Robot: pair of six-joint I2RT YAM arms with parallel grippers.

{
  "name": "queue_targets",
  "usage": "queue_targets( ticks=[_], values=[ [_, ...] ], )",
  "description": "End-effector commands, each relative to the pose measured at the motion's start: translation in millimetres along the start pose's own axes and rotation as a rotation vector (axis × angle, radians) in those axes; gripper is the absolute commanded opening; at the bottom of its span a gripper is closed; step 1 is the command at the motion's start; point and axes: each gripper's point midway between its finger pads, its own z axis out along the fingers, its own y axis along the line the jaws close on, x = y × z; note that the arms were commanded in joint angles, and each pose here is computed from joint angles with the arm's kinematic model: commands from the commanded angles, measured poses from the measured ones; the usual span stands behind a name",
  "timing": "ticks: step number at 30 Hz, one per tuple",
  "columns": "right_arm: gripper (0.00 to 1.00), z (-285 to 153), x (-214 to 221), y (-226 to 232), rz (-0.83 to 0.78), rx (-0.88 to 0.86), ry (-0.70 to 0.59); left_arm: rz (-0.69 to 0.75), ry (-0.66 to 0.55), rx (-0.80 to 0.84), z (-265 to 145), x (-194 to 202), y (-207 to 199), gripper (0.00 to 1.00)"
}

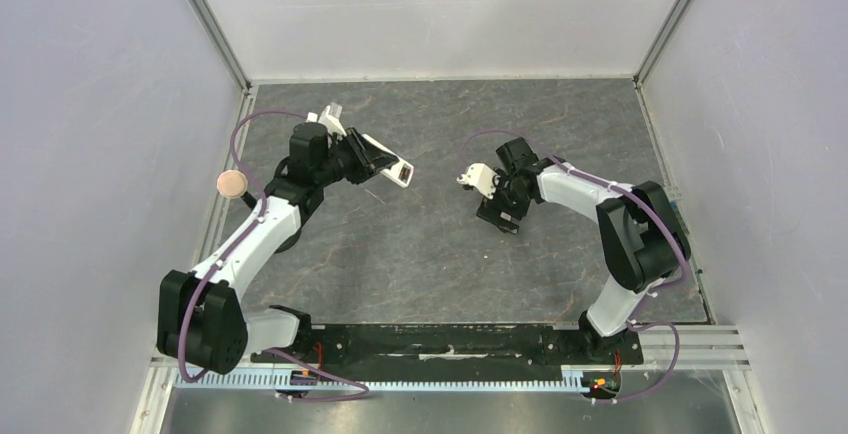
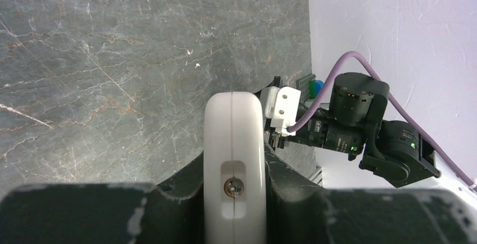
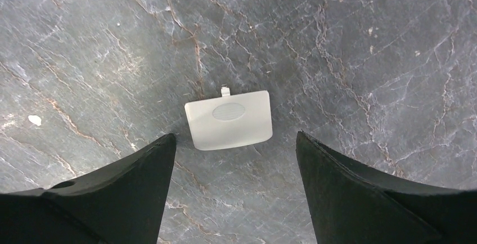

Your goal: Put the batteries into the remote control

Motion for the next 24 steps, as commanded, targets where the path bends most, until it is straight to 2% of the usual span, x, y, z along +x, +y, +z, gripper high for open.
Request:
queue_targets(
  ticks=[1, 5, 9, 15, 19, 24],
  values=[
    [0.8, 13, 11, -4, -0.03, -0.038, 0.053, 0.023, -0.06, 0.076, -4, -23, -20, 0.02],
    [0.78, 15, 16, -1, 0.006, -0.113, 0.057, 0.021, -0.091, 0.065, -8, -32, -19, 0.02],
    [0.71, 20, 21, 4, 0.023, -0.149, 0.075, 0.033, -0.094, 0.057, -10, -34, -20, 0.02],
    [0.51, 20, 23, 8, 0.025, -0.152, 0.066, 0.028, -0.098, 0.055, -11, -33, -19, 0.02],
    [0.44, 13, 14, 3, 0.019, -0.108, 0.012, 0.016, -0.082, 0.05, -10, -28, -15, 0.02],
    [0.4, 2, -5, 2, 0.02, -0.071, -0.092, 0.004, -0.056, 0.063, -6, -20, -11, 0.02]
  ],
)
